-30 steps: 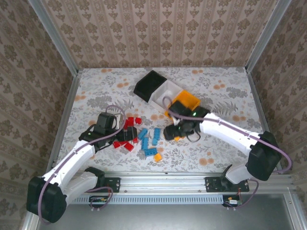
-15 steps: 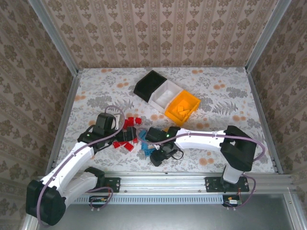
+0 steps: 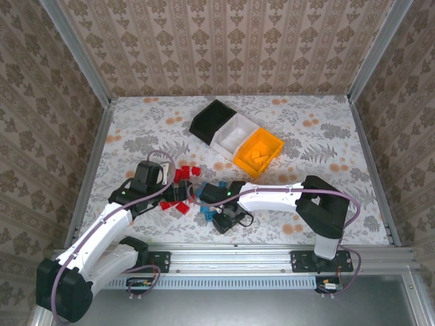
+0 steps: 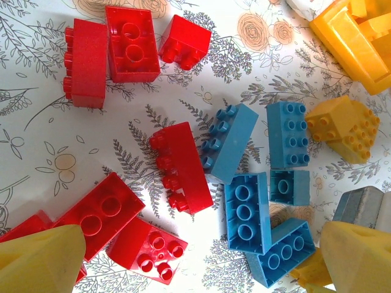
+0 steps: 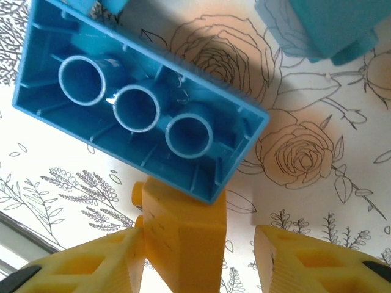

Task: Sort the legos into containers by color

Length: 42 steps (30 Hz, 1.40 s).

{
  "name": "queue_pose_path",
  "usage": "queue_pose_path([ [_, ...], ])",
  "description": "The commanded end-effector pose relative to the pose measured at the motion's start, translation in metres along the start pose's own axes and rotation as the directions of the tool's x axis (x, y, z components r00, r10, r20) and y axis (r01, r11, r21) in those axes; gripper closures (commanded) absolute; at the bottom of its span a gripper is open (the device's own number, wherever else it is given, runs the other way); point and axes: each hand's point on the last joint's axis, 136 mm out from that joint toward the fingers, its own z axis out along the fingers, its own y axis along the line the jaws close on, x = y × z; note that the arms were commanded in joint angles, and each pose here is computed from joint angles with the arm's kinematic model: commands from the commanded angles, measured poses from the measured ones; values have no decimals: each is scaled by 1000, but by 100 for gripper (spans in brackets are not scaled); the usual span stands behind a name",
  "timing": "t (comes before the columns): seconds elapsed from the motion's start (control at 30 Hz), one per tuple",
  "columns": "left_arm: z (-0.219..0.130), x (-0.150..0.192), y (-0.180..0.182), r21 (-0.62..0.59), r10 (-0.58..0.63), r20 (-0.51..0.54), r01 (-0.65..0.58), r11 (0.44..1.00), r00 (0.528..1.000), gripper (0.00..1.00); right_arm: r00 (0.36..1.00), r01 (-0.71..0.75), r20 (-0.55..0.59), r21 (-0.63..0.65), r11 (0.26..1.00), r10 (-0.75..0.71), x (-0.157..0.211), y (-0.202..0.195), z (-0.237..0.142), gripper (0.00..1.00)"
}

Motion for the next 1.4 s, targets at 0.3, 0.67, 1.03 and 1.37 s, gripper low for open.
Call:
queue_pose_path([
  [0.3, -1, 6, 6, -17, -9, -14, 8, 1000, 1000, 0, 999, -28, 48, 43, 999, 26, 0, -10, -13, 67],
  [0.67, -2, 6, 6, -14, -11, -7, 11, 1000, 1000, 0, 957, -160, 248, 12, 987, 152, -18, -73, -122, 69],
  [1.03, -2, 9, 6, -12, -17, -13, 17, 1000, 1000, 0, 821, -471, 363, -7, 882, 441, -86, -214, -188, 68],
  [1.37, -4, 14, 10, -27, -20, -20, 19, 999, 1000, 0, 790, -577, 273, 27, 816, 549, -138, -283, -114, 69],
])
